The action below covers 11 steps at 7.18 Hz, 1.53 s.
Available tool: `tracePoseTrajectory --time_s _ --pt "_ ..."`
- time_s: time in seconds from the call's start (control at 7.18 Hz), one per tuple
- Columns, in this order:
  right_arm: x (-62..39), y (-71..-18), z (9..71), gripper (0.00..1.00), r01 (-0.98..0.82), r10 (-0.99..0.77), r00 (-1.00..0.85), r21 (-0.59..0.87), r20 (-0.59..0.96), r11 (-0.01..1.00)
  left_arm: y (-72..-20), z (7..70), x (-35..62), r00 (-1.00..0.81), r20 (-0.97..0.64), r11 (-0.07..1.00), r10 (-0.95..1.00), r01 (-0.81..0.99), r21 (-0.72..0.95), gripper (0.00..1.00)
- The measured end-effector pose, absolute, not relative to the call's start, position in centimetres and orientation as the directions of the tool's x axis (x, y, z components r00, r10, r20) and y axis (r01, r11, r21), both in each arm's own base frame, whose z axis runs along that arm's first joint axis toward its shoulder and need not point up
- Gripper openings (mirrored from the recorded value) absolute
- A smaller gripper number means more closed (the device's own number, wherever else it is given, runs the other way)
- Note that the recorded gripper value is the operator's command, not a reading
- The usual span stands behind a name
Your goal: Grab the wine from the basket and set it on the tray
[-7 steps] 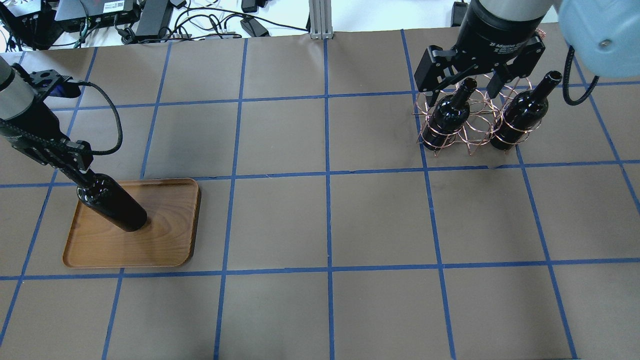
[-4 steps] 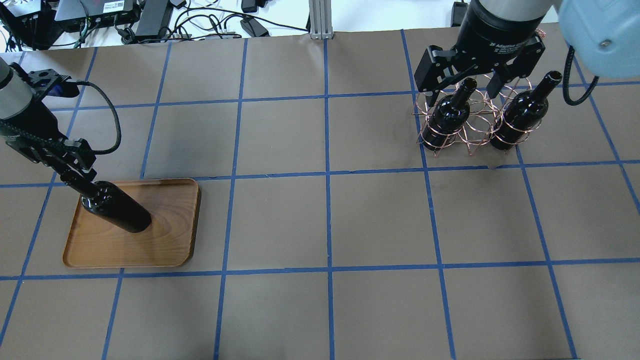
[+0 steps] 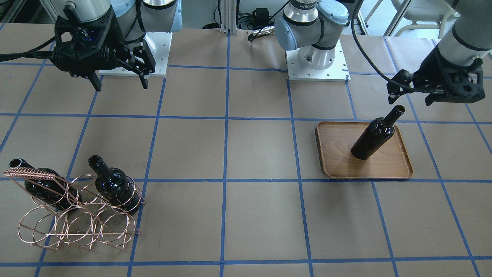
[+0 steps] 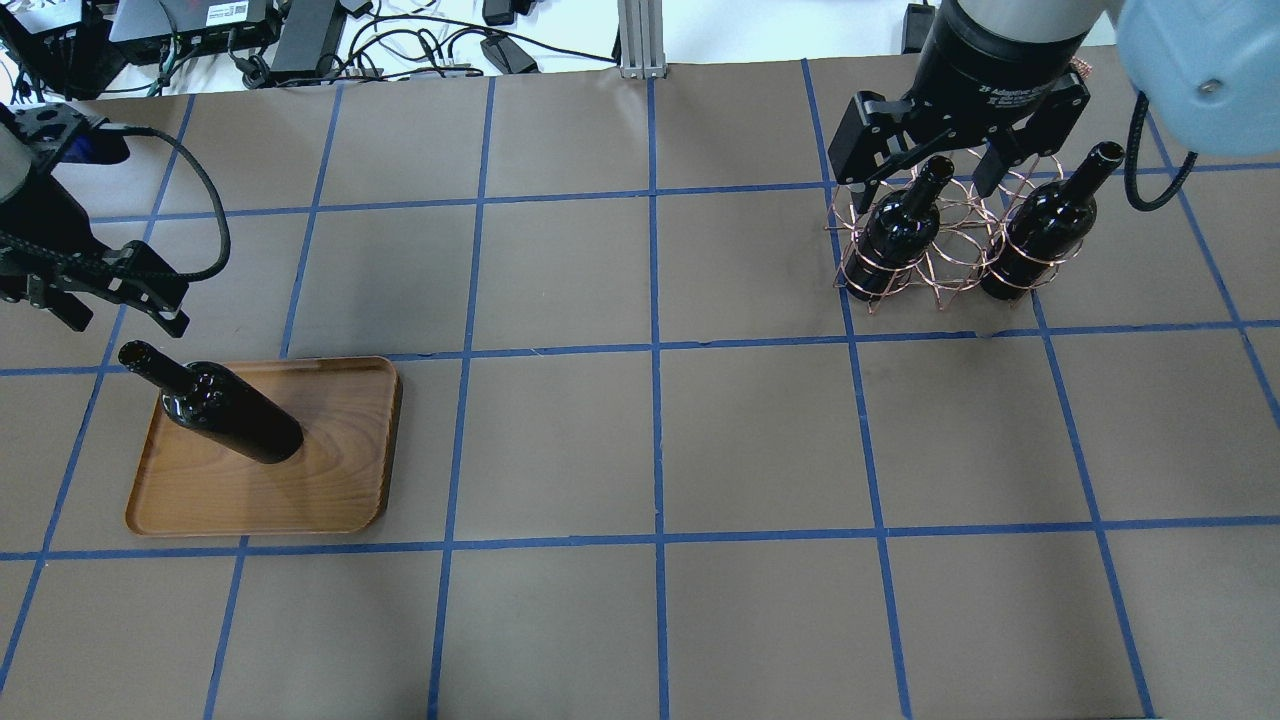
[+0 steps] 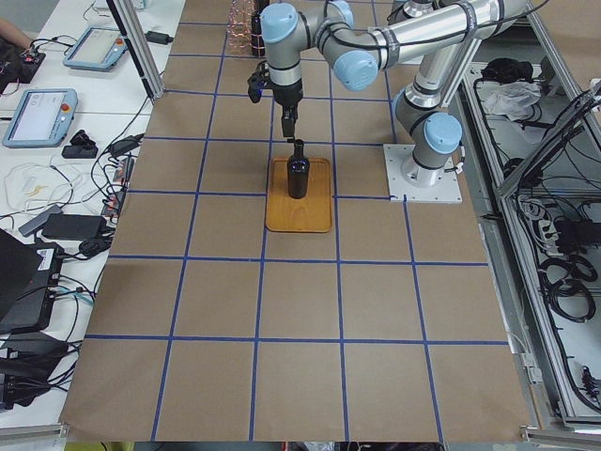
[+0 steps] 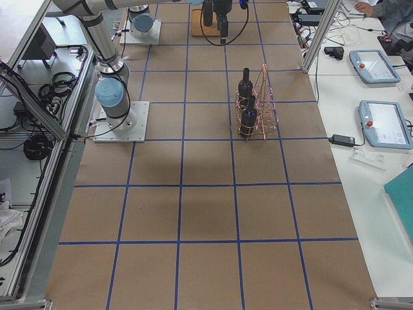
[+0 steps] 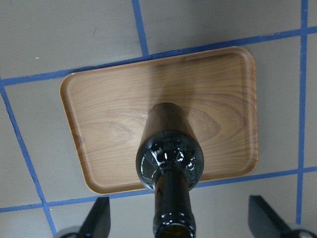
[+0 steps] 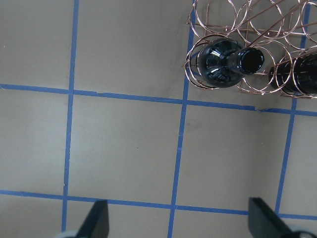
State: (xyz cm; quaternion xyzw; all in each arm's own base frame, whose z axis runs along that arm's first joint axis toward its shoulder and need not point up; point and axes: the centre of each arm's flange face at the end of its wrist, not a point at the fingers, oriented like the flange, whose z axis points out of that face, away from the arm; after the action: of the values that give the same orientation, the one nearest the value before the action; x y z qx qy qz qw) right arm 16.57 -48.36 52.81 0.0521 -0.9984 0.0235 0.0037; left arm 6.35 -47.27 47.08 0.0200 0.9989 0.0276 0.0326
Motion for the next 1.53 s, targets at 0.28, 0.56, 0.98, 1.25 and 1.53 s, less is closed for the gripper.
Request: tracePoseTrajectory --time_s 0.28,0.56,0.98,1.25,1.53 --pt "16.6 -48.4 52.8 1.0 -0.104 -0.104 -0.995 -0.046 0.009 0.994 -45.4 50.6 4.4 -0.996 -0.089 1.0 0.007 0.008 -0.019 1.0" --pt "16.6 -48.4 52.8 1.0 -0.104 -0.103 -0.995 -0.046 0.009 0.994 -45.0 51.2 0.6 -0.997 -0.079 0.999 -0.02 -0.016 -0.043 1.0" --pt "16.6 -48.4 52.8 1.0 -0.104 -0.103 -0.995 -0.046 0.009 0.994 -45.2 51.2 -5.8 -0.999 -0.006 0.997 -0.04 -0.039 -0.072 1.0" --pt "16.6 -48.4 52.8 1.0 -0.104 -0.103 -0.995 -0.046 0.009 0.994 -44.9 51.0 -9.5 -1.0 0.004 0.997 0.007 0.007 -0.072 1.0" --pt "16.6 -48.4 52.8 1.0 -0.104 -0.103 -0.995 -0.046 0.009 0.994 -44.7 50.9 -11.0 -1.0 0.007 0.997 0.023 0.022 -0.071 1.0"
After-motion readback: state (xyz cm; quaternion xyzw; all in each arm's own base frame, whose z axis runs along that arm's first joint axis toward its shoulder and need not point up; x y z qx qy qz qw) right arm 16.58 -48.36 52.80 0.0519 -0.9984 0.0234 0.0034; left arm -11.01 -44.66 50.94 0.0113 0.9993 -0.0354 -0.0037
